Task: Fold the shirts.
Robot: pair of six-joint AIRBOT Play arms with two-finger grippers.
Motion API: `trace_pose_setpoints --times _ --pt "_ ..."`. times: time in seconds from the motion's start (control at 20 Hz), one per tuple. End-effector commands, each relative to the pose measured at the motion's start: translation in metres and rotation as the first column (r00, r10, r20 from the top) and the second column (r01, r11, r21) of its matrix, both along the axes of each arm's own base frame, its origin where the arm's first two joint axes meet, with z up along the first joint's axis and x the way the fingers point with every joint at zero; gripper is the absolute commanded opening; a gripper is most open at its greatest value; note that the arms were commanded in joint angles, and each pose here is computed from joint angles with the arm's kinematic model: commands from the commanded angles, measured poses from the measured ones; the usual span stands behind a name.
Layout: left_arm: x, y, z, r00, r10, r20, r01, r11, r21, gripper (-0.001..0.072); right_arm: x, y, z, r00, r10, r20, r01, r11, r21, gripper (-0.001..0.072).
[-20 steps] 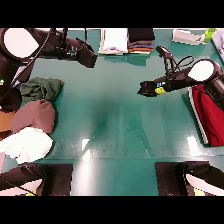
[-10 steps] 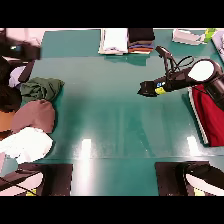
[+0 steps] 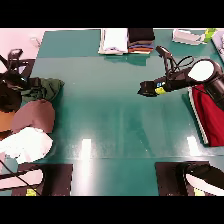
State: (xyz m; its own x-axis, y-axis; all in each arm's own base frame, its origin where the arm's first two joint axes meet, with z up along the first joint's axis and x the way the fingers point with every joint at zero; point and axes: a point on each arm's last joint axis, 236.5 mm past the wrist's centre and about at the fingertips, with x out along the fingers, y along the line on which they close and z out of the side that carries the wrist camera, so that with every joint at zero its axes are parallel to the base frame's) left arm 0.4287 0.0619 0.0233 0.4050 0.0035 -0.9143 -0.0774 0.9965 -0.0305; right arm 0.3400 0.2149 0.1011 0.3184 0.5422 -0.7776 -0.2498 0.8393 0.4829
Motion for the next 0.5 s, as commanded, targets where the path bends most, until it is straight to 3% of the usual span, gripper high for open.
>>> trace_pose_setpoints --times 0.0,0.25,0.35,0.45 --pt "0.019 -0.008 -0.039 1.0 0.02 0.002 -0.02 0.997 -0.076 0.0594 0.0 0.0 0.0 1.0 0.0 0.001 0.0 1.0 0.0 0.0021" --pt "0.024 -0.012 -0.053 1.0 0.028 -0.008 -0.029 0.994 -0.104 0.0581 0.001 0.0 0.0 1.0 -0.001 0.002 0.001 1.0 0.001 0.0021" --pt "0.025 -0.012 -0.044 1.0 0.024 0.011 -0.022 0.995 -0.098 0.0048 0.002 0.0 0.002 1.0 -0.004 0.009 0.004 1.0 0.004 0.0021" --pt "0.031 -0.011 -0.015 0.997 0.024 0.072 -0.018 0.996 -0.089 0.0033 0.004 0.0 0.011 0.999 -0.012 0.04 0.012 1.0 0.014 0.002"
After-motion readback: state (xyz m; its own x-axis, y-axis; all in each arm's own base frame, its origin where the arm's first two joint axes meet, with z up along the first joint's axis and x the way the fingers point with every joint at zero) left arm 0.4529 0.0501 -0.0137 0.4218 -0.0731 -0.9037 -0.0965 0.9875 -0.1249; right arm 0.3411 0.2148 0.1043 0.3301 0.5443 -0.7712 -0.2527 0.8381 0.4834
